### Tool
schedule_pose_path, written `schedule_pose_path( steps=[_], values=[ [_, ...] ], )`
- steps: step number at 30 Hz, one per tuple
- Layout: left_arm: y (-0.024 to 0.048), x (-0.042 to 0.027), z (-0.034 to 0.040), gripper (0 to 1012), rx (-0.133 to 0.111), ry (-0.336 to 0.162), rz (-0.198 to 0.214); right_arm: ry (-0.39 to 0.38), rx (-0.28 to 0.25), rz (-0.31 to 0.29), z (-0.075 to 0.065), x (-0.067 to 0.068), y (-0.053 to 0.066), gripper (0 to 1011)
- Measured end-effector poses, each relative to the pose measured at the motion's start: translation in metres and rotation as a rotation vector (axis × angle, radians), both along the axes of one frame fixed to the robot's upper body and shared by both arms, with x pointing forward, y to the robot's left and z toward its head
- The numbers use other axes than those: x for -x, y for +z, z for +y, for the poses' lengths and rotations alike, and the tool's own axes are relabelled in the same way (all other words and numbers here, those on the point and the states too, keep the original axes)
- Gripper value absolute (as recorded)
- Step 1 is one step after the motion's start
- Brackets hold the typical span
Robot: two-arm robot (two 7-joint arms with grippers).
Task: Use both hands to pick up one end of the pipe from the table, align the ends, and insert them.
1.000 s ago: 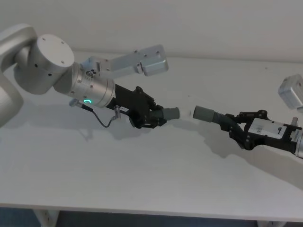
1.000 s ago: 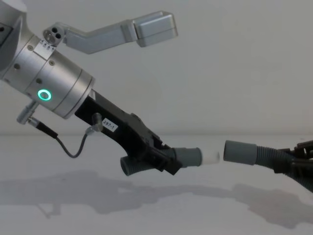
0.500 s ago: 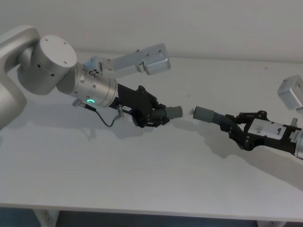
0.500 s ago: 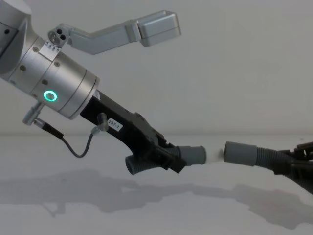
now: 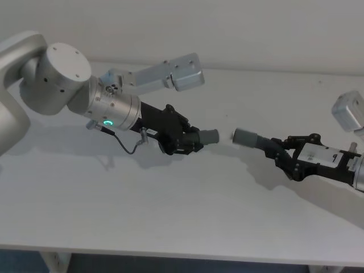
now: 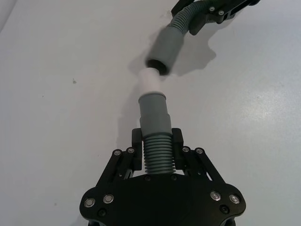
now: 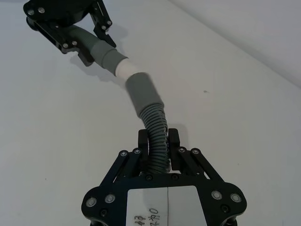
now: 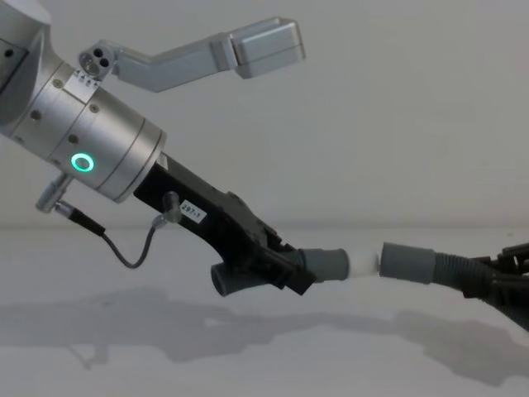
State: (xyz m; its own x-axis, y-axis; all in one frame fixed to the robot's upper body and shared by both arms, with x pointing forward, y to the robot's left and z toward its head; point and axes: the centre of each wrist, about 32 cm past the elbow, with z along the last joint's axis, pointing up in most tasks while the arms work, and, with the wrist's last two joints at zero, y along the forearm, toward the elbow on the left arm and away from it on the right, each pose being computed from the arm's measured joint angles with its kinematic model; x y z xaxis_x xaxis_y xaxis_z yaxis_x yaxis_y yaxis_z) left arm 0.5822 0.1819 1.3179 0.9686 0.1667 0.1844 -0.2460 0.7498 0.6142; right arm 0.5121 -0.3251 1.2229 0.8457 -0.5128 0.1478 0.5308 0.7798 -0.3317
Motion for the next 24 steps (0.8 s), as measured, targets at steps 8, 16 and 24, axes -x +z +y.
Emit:
schedule_pose_path(
  steps=[8, 16, 24],
  values=[
    [0.0003, 0.0019, 0.0024, 354, -0.015, 0.014, 0.002, -0.006, 0.004, 0.003, 0.0, -0.001, -0.0005, 244],
    [0.0, 0.0033, 0.0046, 354, -0.032, 0.039, -0.007, -0.008, 0.003, 0.002, -0.0002, -0.0018, -0.0013, 244],
    [-0.0002, 0.0035, 0.0069, 354, -0.028, 0.063, -0.017, -0.008, -0.001, -0.005, 0.0001, -0.0028, -0.0021, 244]
  ],
)
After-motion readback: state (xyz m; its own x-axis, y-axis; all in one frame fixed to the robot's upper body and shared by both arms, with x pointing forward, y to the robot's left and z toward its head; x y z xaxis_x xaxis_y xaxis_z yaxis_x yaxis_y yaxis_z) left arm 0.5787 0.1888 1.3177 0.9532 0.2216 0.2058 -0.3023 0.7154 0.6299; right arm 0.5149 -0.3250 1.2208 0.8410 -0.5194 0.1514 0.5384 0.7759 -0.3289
